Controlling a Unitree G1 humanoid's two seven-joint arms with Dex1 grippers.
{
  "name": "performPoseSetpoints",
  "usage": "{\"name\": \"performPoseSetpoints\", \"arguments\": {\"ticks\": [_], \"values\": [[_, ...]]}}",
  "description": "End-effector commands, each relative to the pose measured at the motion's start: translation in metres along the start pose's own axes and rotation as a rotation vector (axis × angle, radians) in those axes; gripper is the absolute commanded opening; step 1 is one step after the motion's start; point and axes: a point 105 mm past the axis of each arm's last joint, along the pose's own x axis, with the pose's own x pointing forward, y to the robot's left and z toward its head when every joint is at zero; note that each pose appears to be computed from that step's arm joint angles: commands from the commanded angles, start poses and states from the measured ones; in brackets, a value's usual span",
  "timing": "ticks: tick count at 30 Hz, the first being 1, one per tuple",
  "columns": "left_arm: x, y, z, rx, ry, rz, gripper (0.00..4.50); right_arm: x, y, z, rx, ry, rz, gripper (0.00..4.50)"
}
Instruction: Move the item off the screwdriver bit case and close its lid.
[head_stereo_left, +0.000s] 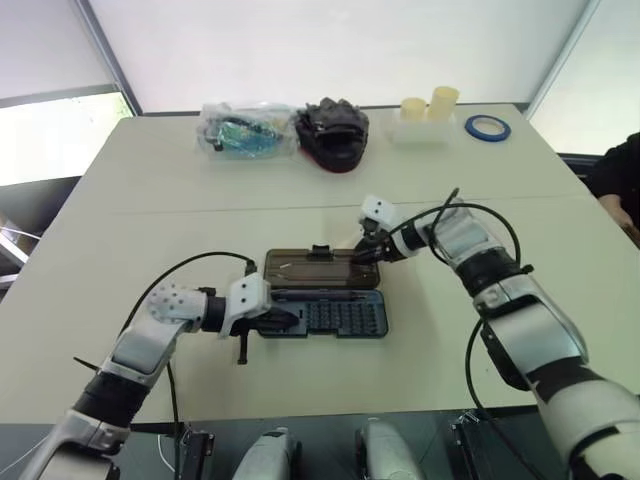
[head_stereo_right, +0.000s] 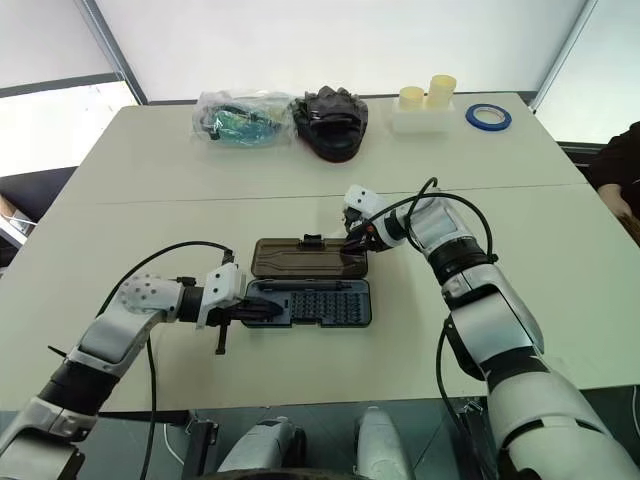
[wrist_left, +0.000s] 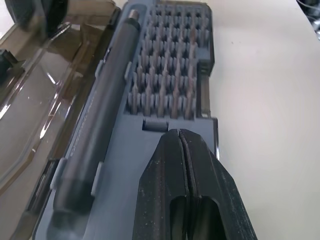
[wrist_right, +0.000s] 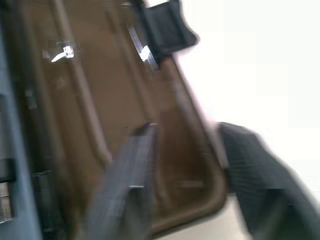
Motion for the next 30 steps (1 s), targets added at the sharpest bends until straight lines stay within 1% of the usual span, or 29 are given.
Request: {"name": "performPoseSetpoints", "arguments": {"ticks": [1, 4, 7, 10, 12, 15, 18, 21, 24, 26, 27, 29, 30], "values": [[0.006, -0.014, -0.026, -0.105, 0.078, -0.015, 0.0, 0.025, 0.016, -0.014, -0.004, 0.048, 0.08, 0.05], [0.005, -0.014, -0.025, -0.122, 0.069, 0.008, 0.0, 0.031, 0.014, -0.025, -0.098, 0.111, 0.055, 0.02], [0.005, -0.014, -0.024, -0.13, 0.069, 0.017, 0.0, 0.03, 0.004, -0.023, -0.253, 0.13, -0.031, 0.02], [0.004, -0.013, -0.021, -0.138, 0.06, 0.027, 0.0, 0.012, -0.018, 0.004, -0.472, 0.066, -0.2, 0.02], [0.003, -0.01, -0.012, -0.17, 0.012, 0.045, 0.0, -0.004, -0.025, 0.023, -0.581, 0.011, -0.277, 0.02], [0.0, -0.002, 0.005, -0.211, -0.063, 0.074, 0.0, -0.026, -0.027, 0.037, -0.689, -0.044, -0.335, 0.02], [-0.006, 0.002, 0.014, -0.159, -0.048, 0.07, 0.0, -0.041, -0.018, 0.039, -0.799, -0.067, -0.374, 0.02], [-0.012, 0.007, 0.038, -0.21, -0.152, 0.056, 0.0, -0.046, -0.003, 0.037, -0.862, -0.087, -0.39, 0.02], [-0.026, 0.022, 0.078, -0.311, -0.348, 0.057, 0.0, -0.051, 0.006, 0.038, -0.887, -0.102, -0.418, 0.02], [-0.042, 0.047, 0.109, -0.366, -0.518, 0.117, 0.0, -0.053, 0.01, 0.039, -0.889, -0.11, -0.441, 0.02], [-0.051, 0.061, 0.12, -0.382, -0.585, 0.167, 0.0, -0.054, 0.012, 0.039, -0.893, -0.115, -0.449, 0.02], [-0.065, 0.087, 0.128, -0.388, -0.65, 0.275, 0.0, -0.056, 0.014, 0.041, -0.897, -0.122, -0.467, 0.02], [-0.069, 0.102, 0.127, -0.389, -0.66, 0.349, 0.0, -0.057, 0.016, 0.042, -0.903, -0.125, -0.474, 0.02]]}}
